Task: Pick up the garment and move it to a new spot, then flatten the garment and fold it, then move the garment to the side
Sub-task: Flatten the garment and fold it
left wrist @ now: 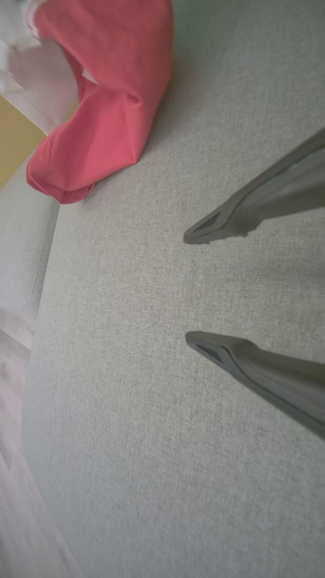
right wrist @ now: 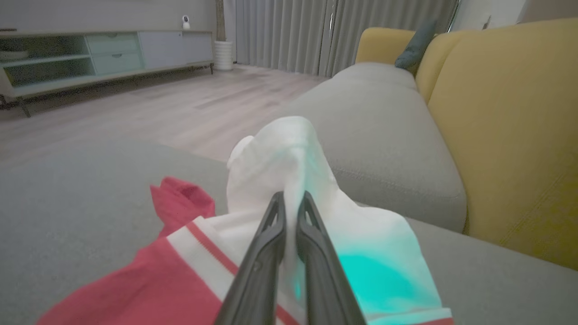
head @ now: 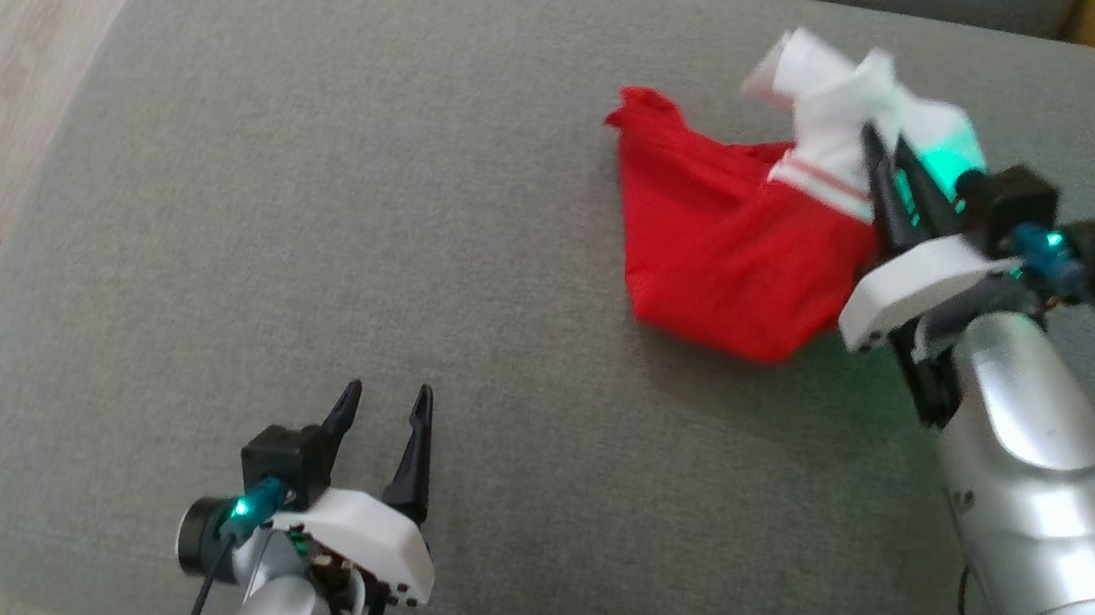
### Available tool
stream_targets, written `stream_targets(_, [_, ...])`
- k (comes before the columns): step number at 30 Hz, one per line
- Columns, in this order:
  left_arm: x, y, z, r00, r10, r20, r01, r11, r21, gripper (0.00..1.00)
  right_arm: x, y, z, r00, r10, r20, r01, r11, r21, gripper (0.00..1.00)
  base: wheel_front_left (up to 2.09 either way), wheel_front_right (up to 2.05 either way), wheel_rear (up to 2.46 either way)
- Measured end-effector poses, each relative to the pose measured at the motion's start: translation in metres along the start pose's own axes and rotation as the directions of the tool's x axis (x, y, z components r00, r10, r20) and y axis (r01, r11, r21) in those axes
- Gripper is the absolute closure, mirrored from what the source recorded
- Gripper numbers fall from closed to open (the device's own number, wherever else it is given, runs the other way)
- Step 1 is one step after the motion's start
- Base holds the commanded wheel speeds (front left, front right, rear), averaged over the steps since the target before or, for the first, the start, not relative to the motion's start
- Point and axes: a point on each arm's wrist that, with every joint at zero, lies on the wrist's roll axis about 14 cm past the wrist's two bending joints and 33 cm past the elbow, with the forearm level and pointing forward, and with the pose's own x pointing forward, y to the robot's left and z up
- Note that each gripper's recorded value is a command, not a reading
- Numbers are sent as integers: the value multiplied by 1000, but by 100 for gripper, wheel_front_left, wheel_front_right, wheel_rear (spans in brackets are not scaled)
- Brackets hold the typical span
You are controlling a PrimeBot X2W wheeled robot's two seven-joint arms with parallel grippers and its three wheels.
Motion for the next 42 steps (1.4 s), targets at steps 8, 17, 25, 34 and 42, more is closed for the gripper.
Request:
stream_targets(8, [-4,-17,1,998,-61,8,61,998,-2,0,-28,-54,96,948,-137,286,137,990,18,100,0,0,0])
stream_targets(17, [-1,-26,1,996,-91,7,91,996,7,0,-77,-66,17,961,-235,143,220,969,113,54,0,0,0])
stream_targets(25, [4,-34,-7,993,-119,-19,119,993,5,0,-131,-36,-84,958,-264,-112,284,926,249,0,0,0,0])
stream_targets(34, [8,-43,-10,988,-153,-30,154,988,20,0,-122,-72,-57,948,-315,-44,317,923,219,0,0,0,0])
stream_targets(42, [7,-40,-13,989,-146,-40,146,989,9,0,-85,-73,-30,970,-242,-29,243,955,169,0,0,0,0])
